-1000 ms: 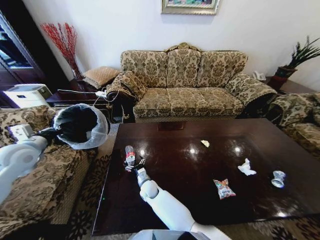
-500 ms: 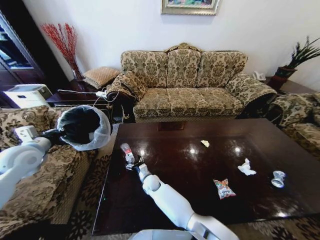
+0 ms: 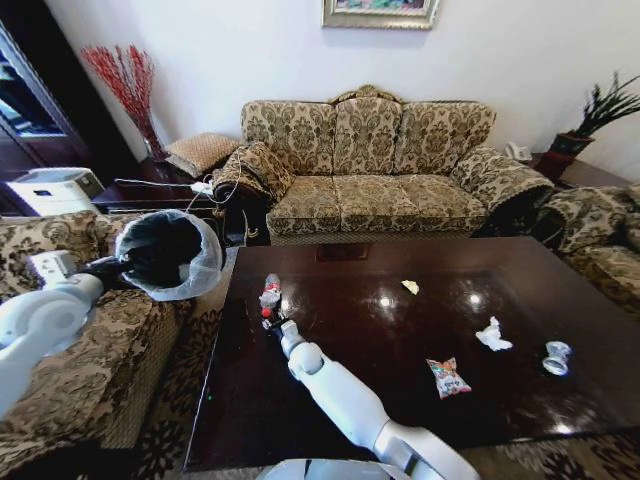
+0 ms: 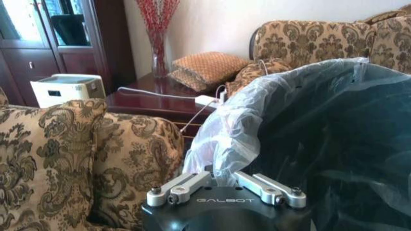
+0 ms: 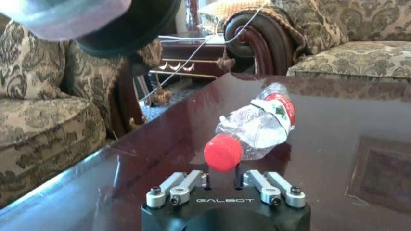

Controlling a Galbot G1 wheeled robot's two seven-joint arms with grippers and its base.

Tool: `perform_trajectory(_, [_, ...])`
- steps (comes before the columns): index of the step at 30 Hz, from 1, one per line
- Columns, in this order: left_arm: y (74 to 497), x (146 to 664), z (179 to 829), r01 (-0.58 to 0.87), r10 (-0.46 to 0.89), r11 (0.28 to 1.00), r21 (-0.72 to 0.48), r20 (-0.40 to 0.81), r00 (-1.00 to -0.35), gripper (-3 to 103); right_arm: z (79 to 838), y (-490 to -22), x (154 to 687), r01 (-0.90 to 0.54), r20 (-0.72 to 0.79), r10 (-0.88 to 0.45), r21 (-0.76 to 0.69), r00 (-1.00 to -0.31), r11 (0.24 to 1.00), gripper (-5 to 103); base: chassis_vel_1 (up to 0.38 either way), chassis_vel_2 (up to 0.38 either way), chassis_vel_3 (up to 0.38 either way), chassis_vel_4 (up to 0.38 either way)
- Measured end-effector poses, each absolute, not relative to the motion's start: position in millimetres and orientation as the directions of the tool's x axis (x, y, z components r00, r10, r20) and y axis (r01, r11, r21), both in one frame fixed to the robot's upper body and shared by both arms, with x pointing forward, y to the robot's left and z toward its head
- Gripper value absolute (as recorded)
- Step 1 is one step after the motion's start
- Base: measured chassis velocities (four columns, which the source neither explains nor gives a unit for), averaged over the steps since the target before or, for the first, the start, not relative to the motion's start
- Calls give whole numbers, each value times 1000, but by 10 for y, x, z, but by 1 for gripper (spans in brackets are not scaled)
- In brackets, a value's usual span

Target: Move to the front of the table and place the trash on the table into the trash bin.

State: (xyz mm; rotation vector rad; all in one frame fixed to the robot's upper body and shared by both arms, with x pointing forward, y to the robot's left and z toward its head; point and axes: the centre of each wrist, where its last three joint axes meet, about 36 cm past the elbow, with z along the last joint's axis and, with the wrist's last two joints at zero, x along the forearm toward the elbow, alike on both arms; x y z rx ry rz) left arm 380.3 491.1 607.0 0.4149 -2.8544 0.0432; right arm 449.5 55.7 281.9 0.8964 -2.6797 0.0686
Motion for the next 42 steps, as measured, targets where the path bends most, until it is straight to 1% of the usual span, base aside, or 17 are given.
perform_trajectory(2, [4914, 3806, 6070, -284, -276, 959, 8, 256, -926, 0, 2859, 579, 4444, -592, 301, -581, 64, -756, 803, 19, 0, 0, 0, 0])
perform_trajectory(5, [4922, 3829, 6074, -282, -276, 959, 12, 257, -926, 0, 2965, 629, 4348, -591, 282, -588, 82, -759, 802, 3, 0, 0, 0, 0])
perform_trajectory(8, [4926, 3845, 6079, -281, -275, 960, 14, 257, -927, 0, 3048, 673, 4270, -588, 276, -588, 91, -760, 803, -2, 0, 0, 0, 0])
perform_trajectory(11, [4934, 3858, 6081, -281, -275, 960, 14, 254, -927, 0, 3105, 711, 4190, -591, 269, -594, 102, -758, 800, 1, 0, 0, 0, 0])
perform_trajectory(14, [4949, 3861, 6060, -284, -277, 959, 11, 256, -926, 0, 3134, 732, 4097, -584, 264, -590, 111, -763, 804, 15, 0, 0, 0, 0])
perform_trajectory(15, [4949, 3861, 6060, -284, -277, 959, 11, 256, -926, 0, 3134, 732, 4097, -584, 264, -590, 111, -763, 804, 15, 0, 0, 0, 0])
perform_trajectory(18, [4966, 3857, 6037, -287, -279, 958, 8, 258, -925, 0, 3243, 803, 3913, -582, 251, -595, 132, -764, 803, 1, 0, 0, 0, 0])
perform_trajectory(24, [4975, 3858, 6023, -286, -279, 958, 7, 258, -925, 0, 3451, 891, 3689, -593, 211, -614, 160, -761, 789, 17, 0, 0, 0, 0])
perform_trajectory(26, [4969, 3862, 6014, -284, -277, 959, 7, 258, -926, 0, 3494, 907, 3663, -594, 188, -612, 144, -768, 791, 27, 0, 0, 0, 0])
perform_trajectory(27, [4966, 3863, 6008, -284, -276, 959, 7, 259, -926, 0, 3462, 904, 3698, -590, 178, -603, 123, -778, 798, 33, 0, 0, 0, 0])
perform_trajectory(29, [4957, 3863, 6002, -282, -274, 959, 8, 259, -926, 0, 3402, 886, 3769, -580, 171, -588, 97, -791, 809, 33, 0, 0, 0, 0])
perform_trajectory(33, [4922, 3853, 5984, -276, -267, 961, 6, 262, -927, 0, 3150, 750, 4173, -520, 176, -514, 13, -839, 854, 54, 0, 0, 0, 0])
perform_trajectory(34, [4922, 3853, 5984, -276, -267, 961, 6, 262, -927, 0, 3150, 750, 4173, -520, 176, -514, 13, -839, 854, 54, 0, 0, 0, 0])
perform_trajectory(36, [4917, 3847, 5973, -276, -268, 961, 6, 264, -927, 0, 3096, 670, 4424, -485, 183, -476, -8, -860, 874, 65, 0, 0, 0, 0])
perform_trajectory(38, [4916, 3844, 5968, -276, -267, 961, 5, 265, -926, 0, 3105, 658, 4491, -480, 184, -470, -8, -863, 877, 65, 0, 0, 0, 0])
perform_trajectory(39, [4917, 3838, 5959, -277, -268, 961, 5, 267, -926, 0, 3110, 639, 4583, -473, 187, -463, -9, -866, 881, 77, 0, 0, 0, 0])
perform_trajectory(42, [4920, 3833, 5954, -279, -270, 960, 4, 267, -925, 0, 3125, 607, 4672, -467, 185, -457, -10, -870, 884, 82, 0, 0, 0, 0])
